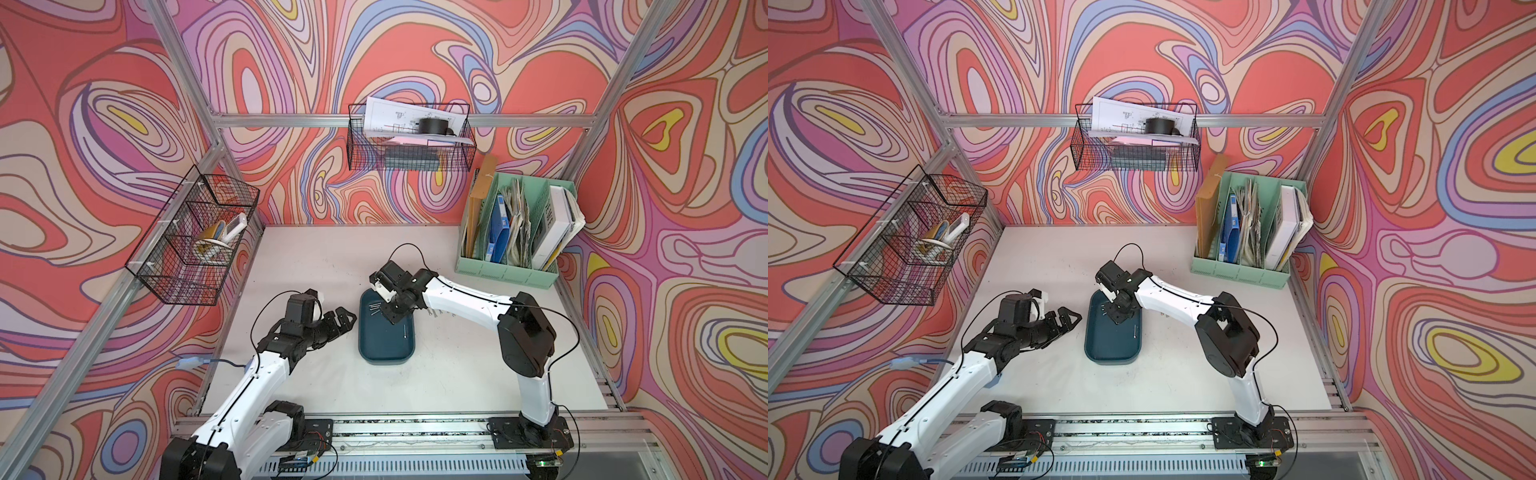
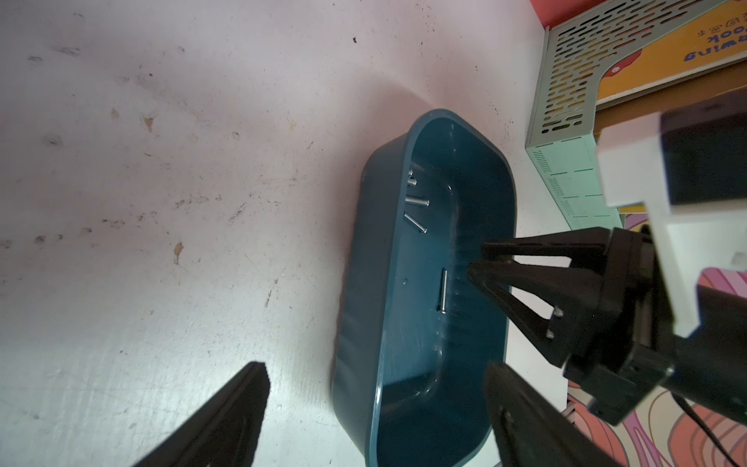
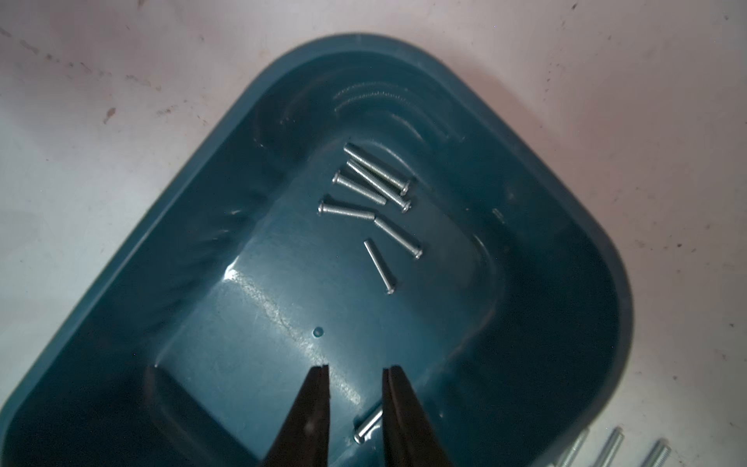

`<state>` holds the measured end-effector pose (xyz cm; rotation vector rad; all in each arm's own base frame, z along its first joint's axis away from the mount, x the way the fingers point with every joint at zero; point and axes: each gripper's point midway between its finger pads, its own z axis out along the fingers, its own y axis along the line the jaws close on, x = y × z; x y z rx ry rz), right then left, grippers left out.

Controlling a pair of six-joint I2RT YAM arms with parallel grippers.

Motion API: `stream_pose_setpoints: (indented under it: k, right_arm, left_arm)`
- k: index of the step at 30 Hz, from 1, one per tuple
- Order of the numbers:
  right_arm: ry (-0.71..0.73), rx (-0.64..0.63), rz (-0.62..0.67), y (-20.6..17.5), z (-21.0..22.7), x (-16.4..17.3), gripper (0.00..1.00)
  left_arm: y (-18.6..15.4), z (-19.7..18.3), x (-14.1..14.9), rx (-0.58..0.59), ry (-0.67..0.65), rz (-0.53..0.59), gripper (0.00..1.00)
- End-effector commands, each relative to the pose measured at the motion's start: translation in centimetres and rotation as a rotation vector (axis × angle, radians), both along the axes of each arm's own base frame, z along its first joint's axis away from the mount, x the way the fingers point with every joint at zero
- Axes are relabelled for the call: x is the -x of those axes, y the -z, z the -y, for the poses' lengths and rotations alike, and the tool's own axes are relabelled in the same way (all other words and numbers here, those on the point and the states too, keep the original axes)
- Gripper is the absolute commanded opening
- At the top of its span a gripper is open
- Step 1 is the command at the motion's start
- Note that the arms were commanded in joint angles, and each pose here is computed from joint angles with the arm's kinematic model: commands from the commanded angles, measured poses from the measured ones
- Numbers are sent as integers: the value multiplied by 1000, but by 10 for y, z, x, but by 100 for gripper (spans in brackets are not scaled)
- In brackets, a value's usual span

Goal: Take out the screws from the storage box
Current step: Pick up the screw from the storage box.

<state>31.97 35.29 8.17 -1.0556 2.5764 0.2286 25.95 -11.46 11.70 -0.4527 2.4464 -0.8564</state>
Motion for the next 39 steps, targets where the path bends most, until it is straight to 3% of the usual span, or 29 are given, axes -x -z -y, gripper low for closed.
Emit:
stream_pose_setpoints:
  k: [1, 13, 27, 39]
  right_arm:
    - [-18, 30, -3, 12, 2, -1, 25]
    - [7, 108, 9, 46, 8, -16, 28]
    - [20, 80, -24, 57, 3, -23, 30]
    - [25, 56, -48, 59, -4, -23, 24]
  left_arm:
    - [-6, 2, -1, -10, 12, 15, 89]
    - [-8, 2, -1, -6, 9, 17, 89]
    - [-10, 0, 0, -13, 4, 20, 89]
    - [-8, -1, 2, -19, 5, 17, 89]
